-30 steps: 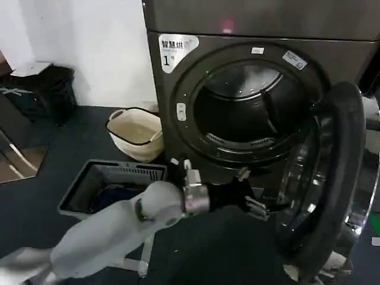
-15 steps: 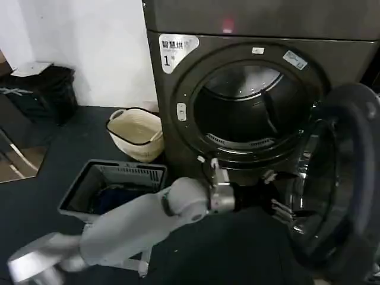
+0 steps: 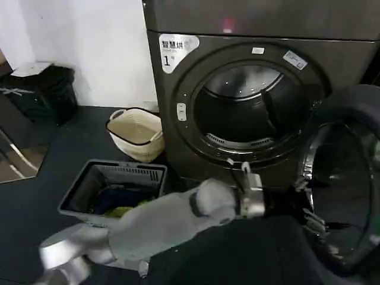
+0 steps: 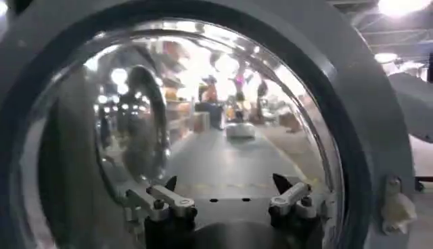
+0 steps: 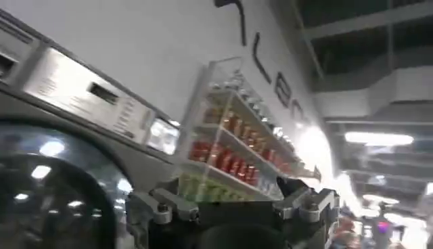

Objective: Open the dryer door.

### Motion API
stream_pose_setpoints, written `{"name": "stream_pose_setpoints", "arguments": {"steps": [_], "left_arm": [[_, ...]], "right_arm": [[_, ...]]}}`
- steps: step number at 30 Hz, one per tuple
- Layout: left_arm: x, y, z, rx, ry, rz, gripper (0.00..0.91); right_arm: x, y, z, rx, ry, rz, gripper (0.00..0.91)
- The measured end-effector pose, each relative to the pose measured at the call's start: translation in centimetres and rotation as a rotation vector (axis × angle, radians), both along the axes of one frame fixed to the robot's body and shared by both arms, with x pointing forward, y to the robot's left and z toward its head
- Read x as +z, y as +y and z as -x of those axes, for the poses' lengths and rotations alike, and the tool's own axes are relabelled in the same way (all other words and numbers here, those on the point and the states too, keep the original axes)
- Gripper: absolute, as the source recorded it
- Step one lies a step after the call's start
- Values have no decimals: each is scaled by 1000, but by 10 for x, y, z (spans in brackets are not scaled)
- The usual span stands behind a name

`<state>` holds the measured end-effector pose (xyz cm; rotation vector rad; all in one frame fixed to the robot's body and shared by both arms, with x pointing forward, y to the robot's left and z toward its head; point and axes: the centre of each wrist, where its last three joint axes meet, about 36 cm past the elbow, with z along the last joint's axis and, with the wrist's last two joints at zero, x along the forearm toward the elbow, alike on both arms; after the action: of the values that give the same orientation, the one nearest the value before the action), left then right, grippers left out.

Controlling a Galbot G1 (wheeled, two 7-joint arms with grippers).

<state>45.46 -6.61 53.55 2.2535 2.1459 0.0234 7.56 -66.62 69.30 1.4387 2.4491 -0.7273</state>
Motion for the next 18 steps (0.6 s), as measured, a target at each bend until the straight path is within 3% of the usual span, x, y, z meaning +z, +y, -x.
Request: {"name": "stream_pose_setpoints", "arguments": {"steps": [18], "left_arm": [[0, -69, 6, -23, -35, 13, 907]], "right_arm": [[6, 1, 25, -27, -8, 43, 907]]}}
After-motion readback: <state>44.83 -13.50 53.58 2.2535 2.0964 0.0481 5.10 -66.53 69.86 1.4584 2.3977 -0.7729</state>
